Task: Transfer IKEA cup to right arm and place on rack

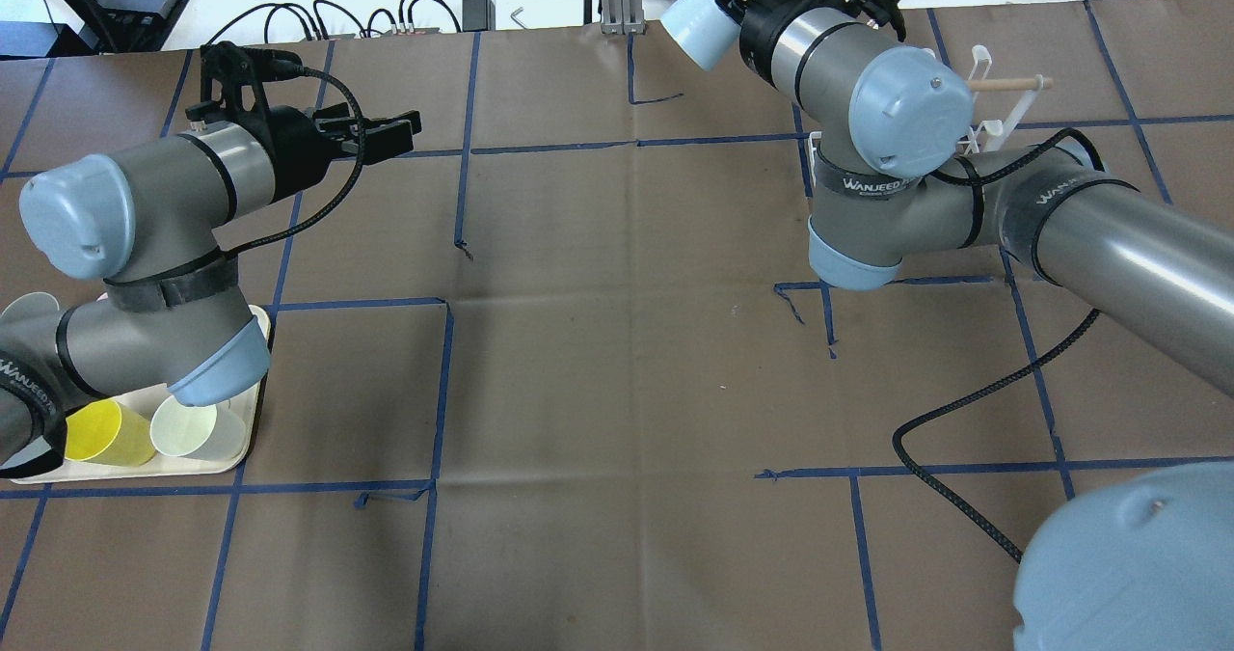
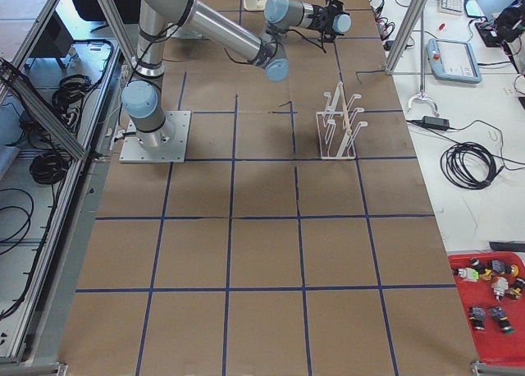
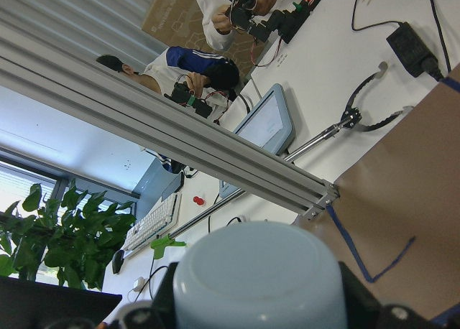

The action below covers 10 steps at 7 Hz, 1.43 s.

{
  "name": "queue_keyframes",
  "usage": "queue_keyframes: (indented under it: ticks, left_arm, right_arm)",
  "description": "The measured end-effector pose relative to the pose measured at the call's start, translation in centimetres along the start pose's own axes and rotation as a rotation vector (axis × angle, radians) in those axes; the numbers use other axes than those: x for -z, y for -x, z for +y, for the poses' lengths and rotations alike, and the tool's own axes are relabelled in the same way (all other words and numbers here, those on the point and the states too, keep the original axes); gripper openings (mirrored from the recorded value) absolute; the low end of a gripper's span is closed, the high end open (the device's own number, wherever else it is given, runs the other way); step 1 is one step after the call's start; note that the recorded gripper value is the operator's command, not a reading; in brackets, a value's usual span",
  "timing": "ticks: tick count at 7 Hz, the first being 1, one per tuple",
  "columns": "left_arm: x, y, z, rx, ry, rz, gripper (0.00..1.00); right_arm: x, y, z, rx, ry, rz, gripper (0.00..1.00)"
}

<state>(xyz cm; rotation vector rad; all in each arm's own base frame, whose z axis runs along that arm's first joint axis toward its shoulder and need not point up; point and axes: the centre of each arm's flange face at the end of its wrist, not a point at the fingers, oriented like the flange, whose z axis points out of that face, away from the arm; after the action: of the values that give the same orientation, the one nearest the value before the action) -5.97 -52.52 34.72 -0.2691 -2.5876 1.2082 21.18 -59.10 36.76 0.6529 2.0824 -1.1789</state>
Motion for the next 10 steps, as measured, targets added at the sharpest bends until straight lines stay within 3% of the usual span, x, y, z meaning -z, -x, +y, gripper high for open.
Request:
queue_keyframes:
  ticks: [2, 3, 5, 6, 7, 10]
  left_arm:
    - [0.2, 0.4, -4.0, 0.054, 0.251, -0.140, 0.99]
    - [0.4, -0.2, -6.0, 0.072, 0.388, -0.202, 0.99]
    - [2.4, -3.1, -9.6, 0.122, 0.634, -0.289, 0.99]
    - [4.4, -4.9, -10.6, 0.160, 0.728, -0.308, 0.99]
    - [6.7, -7.1, -11.2, 0.203, 0.783, -0.320, 0.99]
    - [9.2, -10.3, -10.8, 0.217, 0.814, -0.318, 0.99]
  right_arm:
    - [-1.6, -1.8, -2.6, 0.388, -0.070, 0.083, 0.21]
    - [-1.9, -2.9, -4.6, 0.530, -0.097, 0.121, 0.21]
    - [-3.4, -5.3, -9.0, 0.711, -0.142, 0.178, 0.20]
    - [-4.7, -6.8, -10.6, 0.774, -0.156, 0.197, 0.20]
    - [-6.0, -8.7, -11.7, 0.805, -0.159, 0.216, 0.19]
    - [-7.1, -12.1, -11.6, 0.808, -0.125, 0.257, 0.18]
